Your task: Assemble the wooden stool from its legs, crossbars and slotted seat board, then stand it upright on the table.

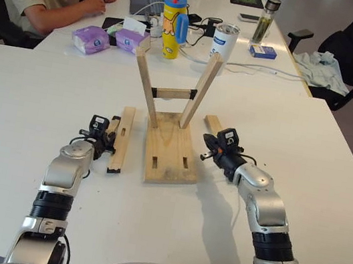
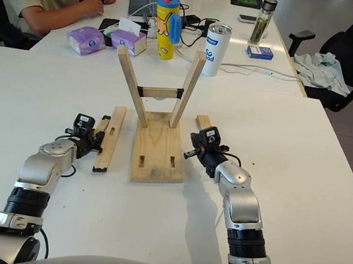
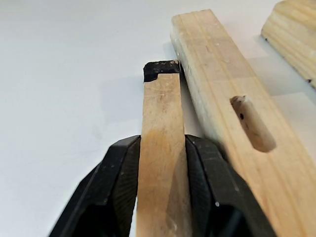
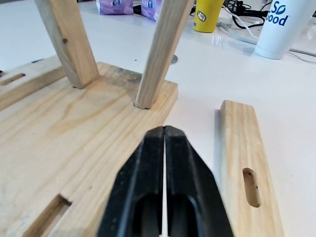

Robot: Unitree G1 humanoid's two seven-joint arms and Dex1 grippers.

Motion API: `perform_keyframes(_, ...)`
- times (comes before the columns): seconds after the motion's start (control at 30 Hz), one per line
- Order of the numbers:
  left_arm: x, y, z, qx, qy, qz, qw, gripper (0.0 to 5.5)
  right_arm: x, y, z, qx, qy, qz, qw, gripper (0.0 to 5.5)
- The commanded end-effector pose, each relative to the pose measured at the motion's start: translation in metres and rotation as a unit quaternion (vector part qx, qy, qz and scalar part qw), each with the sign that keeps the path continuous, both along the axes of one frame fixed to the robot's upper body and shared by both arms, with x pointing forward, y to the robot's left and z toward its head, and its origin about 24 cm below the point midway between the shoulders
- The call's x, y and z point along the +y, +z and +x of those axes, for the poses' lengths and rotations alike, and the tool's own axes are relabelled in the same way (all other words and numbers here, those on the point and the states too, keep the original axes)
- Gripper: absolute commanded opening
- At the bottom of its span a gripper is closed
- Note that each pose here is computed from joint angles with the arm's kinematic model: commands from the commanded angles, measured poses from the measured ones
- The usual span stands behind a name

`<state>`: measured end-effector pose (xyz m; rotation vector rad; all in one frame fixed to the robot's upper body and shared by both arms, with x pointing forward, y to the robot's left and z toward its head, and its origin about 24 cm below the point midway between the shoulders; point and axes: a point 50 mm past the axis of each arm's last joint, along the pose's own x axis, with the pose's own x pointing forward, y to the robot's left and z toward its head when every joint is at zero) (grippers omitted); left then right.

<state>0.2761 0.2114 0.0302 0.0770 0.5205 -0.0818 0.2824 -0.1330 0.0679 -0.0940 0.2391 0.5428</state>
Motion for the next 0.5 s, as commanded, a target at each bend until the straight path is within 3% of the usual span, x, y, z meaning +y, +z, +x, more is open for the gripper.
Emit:
perform_keyframes(0.03,0.016,0.009,-0.009,-0.041,0.007,0.031,0.999,1.32,0.005,0.004,-0.002,0.019,-0.013,0.050,0.999,0.00)
perform_keyframes(0.13,0.015,0.034,-0.015,-0.117,-0.037,0.066,0.990,1.32,0.018,0.012,-0.014,0.064,0.035,0.172,0.982,0.20)
perform_keyframes(0.33,-0.010,0.077,-0.035,-0.259,-0.182,0.120,0.941,1.32,0.020,0.037,-0.019,0.115,0.048,0.411,0.903,1.15)
perform_keyframes(0.5,-0.039,0.093,-0.045,-0.328,-0.245,0.128,0.903,1.32,0.018,0.052,-0.014,0.137,0.057,0.516,0.844,1.84)
